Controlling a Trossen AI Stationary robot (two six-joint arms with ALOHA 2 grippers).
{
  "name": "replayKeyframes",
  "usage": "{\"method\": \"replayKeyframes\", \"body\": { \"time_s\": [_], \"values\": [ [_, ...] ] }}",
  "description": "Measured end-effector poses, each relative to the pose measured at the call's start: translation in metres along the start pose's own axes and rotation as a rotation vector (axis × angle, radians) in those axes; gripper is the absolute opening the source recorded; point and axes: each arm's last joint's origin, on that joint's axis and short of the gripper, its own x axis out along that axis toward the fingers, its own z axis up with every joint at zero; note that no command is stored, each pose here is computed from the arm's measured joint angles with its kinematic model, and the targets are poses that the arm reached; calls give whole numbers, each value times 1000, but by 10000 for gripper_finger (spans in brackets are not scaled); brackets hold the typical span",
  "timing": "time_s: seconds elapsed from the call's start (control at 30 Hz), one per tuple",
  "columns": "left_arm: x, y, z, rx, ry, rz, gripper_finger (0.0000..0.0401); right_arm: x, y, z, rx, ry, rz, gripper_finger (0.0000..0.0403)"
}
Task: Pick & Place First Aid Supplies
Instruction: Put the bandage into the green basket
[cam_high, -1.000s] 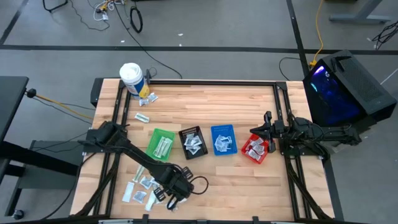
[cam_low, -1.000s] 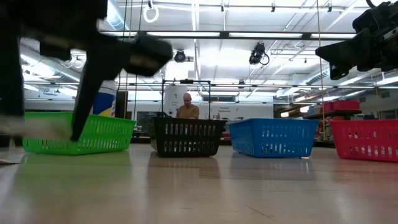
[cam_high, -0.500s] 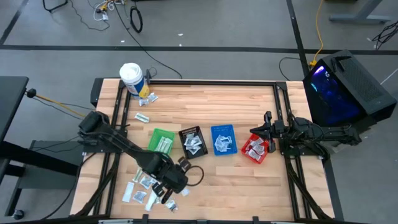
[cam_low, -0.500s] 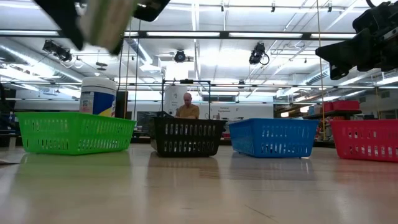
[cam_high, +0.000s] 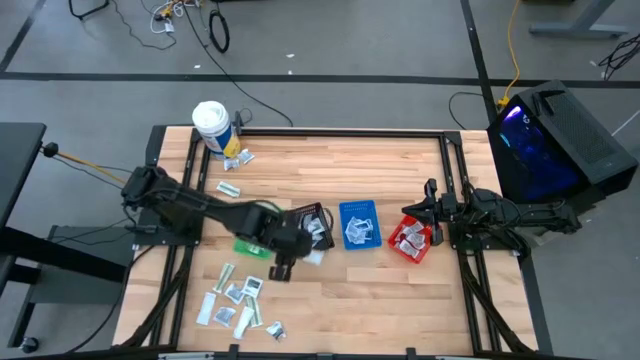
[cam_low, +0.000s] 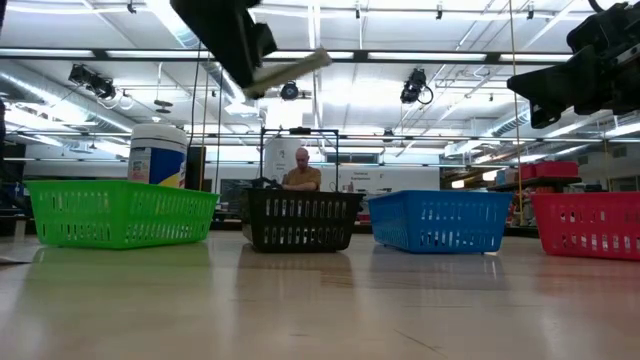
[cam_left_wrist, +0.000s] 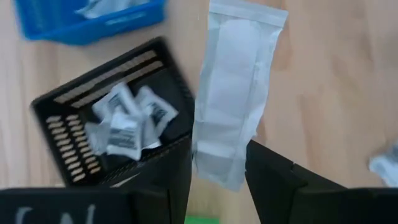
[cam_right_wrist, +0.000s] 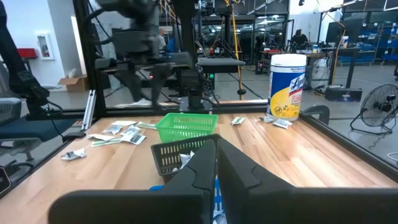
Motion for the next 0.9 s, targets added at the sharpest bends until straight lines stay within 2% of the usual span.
{"method": "replayKeyframes", "body": {
  "time_s": [0.23,0.53,0.77,0.9],
  "values": [
    [3,26,3,-227,0,34,149,0,0,0,0,0,0,23],
    [3,31,2,-253,12,28,149,0,0,0,0,0,0,23],
    [3,34,2,-363,23,2,149,0,0,0,0,0,0,23],
    [-4,36,1,-491,13,-14,149,0,0,0,0,0,0,23]
  ]
}}
